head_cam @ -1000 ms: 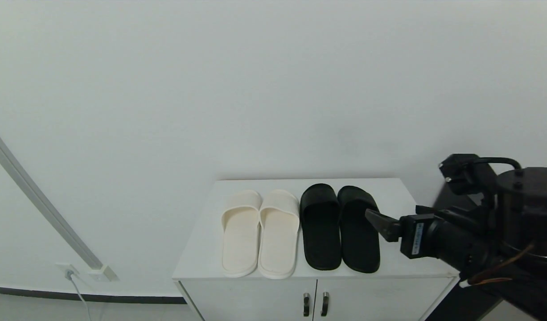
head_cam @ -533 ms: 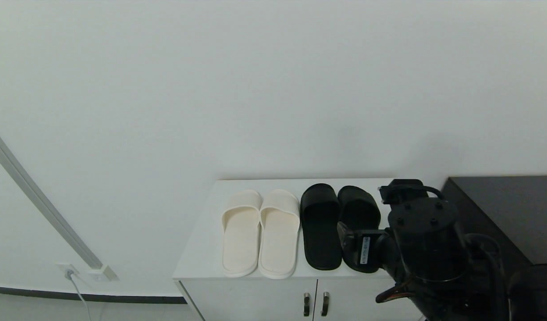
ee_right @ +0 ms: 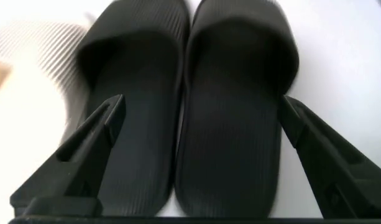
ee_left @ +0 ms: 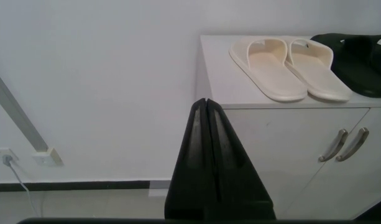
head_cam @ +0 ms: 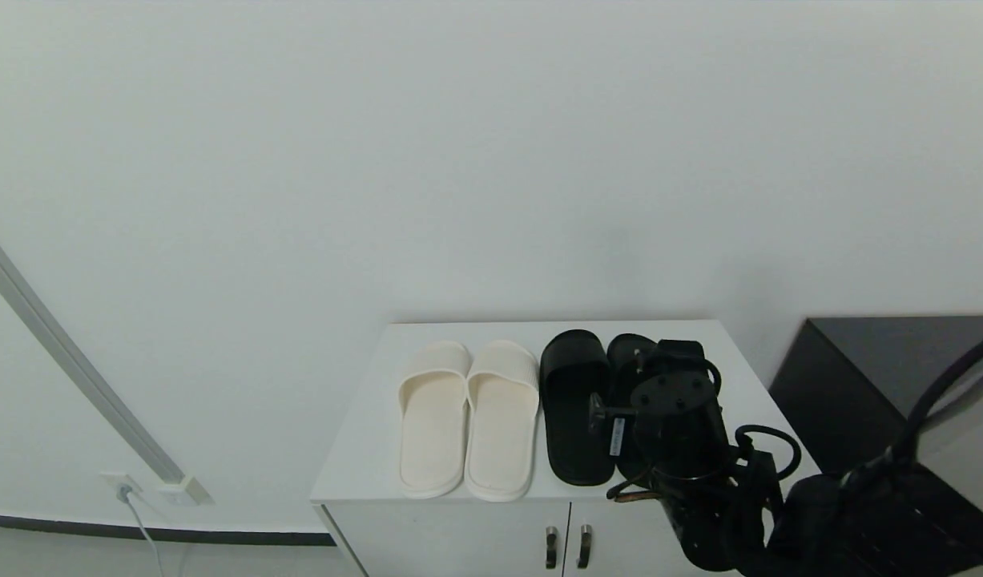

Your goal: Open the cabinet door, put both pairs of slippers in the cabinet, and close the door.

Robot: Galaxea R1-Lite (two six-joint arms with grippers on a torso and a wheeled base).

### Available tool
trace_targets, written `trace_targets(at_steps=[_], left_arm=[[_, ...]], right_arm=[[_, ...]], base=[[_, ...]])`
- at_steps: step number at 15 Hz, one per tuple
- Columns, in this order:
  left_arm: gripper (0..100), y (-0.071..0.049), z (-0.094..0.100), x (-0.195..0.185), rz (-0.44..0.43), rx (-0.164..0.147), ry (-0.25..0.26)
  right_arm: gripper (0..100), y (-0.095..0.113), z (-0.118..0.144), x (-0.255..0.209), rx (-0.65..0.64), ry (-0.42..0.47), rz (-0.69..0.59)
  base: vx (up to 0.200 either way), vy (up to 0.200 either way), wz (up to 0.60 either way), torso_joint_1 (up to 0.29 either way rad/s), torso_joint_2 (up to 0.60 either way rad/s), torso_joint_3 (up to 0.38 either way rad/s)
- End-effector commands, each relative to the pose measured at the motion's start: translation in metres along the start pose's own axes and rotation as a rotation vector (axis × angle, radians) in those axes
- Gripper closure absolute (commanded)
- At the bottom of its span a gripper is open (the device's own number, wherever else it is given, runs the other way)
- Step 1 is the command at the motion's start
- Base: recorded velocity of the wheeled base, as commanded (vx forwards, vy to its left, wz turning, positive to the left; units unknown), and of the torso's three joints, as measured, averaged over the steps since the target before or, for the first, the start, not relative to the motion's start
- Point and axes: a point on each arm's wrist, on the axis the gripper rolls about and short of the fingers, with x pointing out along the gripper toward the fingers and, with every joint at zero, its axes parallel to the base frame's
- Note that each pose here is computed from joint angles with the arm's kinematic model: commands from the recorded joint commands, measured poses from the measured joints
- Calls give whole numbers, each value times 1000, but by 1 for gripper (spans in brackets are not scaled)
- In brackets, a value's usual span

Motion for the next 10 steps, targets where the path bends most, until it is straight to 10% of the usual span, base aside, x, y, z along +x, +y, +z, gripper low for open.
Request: trace_targets(at_steps=[1, 10], left_arm=[[100, 0, 0, 0, 0, 0, 2], [100, 0, 0, 0, 0, -2, 2]], right_arm=[[0, -1, -17, 27, -32, 2, -42], [0, 13, -13, 84, -74, -81, -52]], base=[[0, 0, 0, 0, 0, 0], [0, 0, 0, 0, 0, 0]])
